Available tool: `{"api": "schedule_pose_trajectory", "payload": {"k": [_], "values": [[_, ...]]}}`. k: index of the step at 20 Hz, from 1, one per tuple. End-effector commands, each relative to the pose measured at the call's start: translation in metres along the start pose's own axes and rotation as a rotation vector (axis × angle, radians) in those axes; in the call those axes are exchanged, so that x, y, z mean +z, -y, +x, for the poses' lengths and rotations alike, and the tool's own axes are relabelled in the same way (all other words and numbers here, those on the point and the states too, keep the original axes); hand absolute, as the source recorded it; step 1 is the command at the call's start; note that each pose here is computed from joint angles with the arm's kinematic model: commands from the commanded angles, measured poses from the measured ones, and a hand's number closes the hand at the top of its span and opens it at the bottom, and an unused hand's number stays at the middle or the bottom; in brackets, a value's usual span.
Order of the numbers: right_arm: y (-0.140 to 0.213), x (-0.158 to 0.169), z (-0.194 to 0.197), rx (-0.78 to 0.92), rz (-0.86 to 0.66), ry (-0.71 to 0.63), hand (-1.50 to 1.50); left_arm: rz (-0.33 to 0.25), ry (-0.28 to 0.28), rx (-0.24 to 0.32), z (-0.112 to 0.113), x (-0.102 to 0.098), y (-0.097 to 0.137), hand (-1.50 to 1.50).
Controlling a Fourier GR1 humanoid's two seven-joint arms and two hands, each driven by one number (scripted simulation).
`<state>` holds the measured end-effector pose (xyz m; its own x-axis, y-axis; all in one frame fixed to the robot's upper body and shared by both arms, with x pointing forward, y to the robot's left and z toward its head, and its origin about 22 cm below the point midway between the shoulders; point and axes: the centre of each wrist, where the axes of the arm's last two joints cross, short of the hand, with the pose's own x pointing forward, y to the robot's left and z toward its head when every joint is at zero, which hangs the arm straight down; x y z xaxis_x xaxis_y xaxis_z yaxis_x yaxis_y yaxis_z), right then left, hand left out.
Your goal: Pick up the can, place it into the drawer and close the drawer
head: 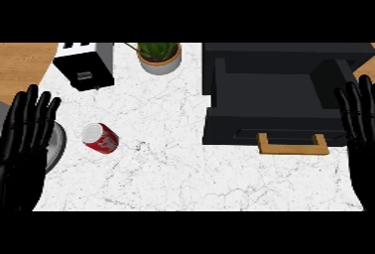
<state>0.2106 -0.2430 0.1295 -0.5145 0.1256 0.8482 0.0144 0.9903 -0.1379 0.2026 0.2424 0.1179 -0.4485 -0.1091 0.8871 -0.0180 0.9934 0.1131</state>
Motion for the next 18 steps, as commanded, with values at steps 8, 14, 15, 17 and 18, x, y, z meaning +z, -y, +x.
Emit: {"api": "schedule_pose_trajectory", "payload": {"k": [8,14,15,17,18], "values": [[0.008,0.015,-0.032,-0.042,-0.152,-0.294,-1.5,0.06,-0.318,0.084,-0.037,0.026,-0.077,-1.5],[0.018,0.028,-0.02,-0.05,-0.167,-0.309,-1.5,0.049,-0.36,0.097,-0.021,0.009,-0.121,-1.5],[0.021,0.03,-0.024,-0.043,-0.172,-0.319,-1.5,0.057,-0.362,0.063,-0.003,0.022,-0.112,-1.5],[0.012,0.022,-0.015,-0.035,-0.153,-0.308,-1.5,0.064,-0.353,0.089,-0.019,0.018,-0.117,-1.5],[0.021,0.021,-0.002,-0.031,-0.155,-0.316,-1.5,0.067,-0.342,0.103,0.005,0.012,-0.127,-1.5]]}}
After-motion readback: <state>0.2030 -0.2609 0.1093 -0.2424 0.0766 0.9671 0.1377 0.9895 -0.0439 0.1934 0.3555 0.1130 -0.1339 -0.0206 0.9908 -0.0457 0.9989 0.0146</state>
